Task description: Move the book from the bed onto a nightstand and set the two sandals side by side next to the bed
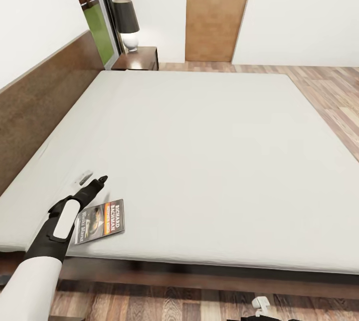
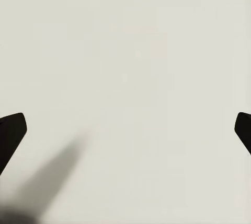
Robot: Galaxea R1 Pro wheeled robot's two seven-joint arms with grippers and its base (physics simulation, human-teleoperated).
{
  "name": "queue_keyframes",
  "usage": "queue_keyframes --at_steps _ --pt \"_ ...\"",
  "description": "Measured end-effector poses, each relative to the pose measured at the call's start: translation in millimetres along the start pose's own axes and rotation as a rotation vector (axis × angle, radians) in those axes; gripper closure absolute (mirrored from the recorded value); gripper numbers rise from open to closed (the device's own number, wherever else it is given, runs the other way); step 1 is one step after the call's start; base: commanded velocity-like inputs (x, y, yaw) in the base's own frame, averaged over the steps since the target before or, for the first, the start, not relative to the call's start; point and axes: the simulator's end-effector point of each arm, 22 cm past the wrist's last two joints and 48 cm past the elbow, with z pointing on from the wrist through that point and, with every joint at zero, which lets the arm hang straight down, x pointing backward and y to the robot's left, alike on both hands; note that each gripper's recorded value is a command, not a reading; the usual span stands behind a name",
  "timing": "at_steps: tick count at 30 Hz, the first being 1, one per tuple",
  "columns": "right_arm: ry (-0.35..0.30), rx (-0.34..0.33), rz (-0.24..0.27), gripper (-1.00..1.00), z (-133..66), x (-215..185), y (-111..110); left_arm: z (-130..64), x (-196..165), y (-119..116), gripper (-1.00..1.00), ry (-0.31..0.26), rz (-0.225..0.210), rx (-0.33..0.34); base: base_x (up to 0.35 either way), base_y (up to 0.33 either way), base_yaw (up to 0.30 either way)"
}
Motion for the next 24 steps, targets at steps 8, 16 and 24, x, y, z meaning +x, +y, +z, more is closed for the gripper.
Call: queue_keyframes --at_steps 8,16,24 --pt "0.0 0.0 0.0 -1.0 5.0 1 -5 4.5 4 4 -1.0 0.0 0.0 -0.002 0.0 0.0 0.0" --pt "0.0 0.0 0.0 -1.0 15.1 2 -16 13.7 13 12 -1.0 -0.001 -0.001 -0.002 0.0 0.0 0.0" --pt "0.0 0.0 -0.001 -1.0 25.4 3 -27 23.0 22 20 -1.0 -0.001 0.0 -0.001 0.0 0.0 0.0"
